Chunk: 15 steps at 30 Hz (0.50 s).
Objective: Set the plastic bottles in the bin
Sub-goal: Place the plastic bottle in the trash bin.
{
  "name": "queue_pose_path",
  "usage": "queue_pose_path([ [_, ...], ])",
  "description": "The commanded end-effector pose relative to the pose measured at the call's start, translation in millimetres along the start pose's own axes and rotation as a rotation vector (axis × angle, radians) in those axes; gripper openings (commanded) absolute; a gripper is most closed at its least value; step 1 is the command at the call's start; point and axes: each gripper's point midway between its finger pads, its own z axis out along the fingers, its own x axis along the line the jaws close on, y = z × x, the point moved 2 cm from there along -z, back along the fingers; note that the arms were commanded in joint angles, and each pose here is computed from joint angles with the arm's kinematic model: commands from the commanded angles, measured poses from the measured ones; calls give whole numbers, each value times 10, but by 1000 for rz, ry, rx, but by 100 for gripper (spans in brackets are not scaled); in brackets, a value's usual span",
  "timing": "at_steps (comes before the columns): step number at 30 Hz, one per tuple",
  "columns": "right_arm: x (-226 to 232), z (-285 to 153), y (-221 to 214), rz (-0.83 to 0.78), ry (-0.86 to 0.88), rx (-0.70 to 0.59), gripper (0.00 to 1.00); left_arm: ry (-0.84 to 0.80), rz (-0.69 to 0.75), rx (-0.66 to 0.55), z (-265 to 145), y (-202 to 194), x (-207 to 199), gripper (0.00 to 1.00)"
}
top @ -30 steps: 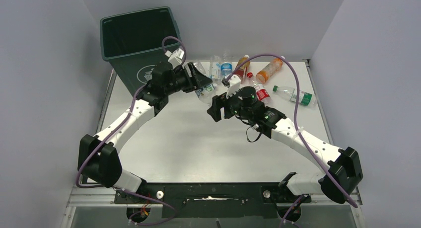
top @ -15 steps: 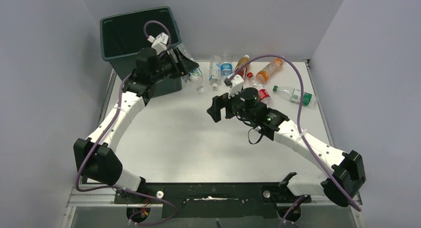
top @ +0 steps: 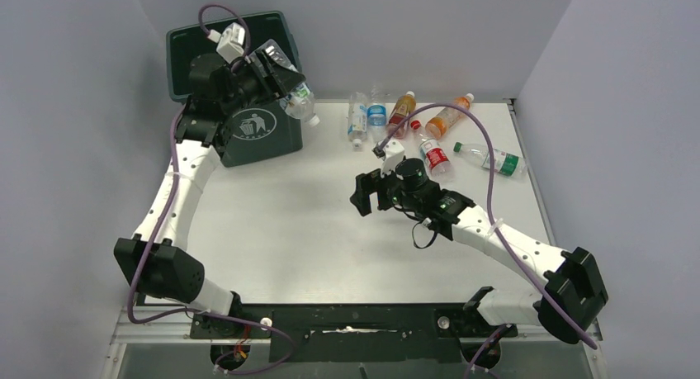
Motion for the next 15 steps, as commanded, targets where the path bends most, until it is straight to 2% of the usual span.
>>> queue_pose_path([
  [1,16,8,98,11,-3,-65,98,-52,62,-69,-100,380,-149,46],
  [9,-83,86,-44,26,-45,-29,98,-26,84,-176,-338,956,7,46],
  [15,-418,129,-138,85,-139,25,98,18,86,-265,-645,1385,259,46],
])
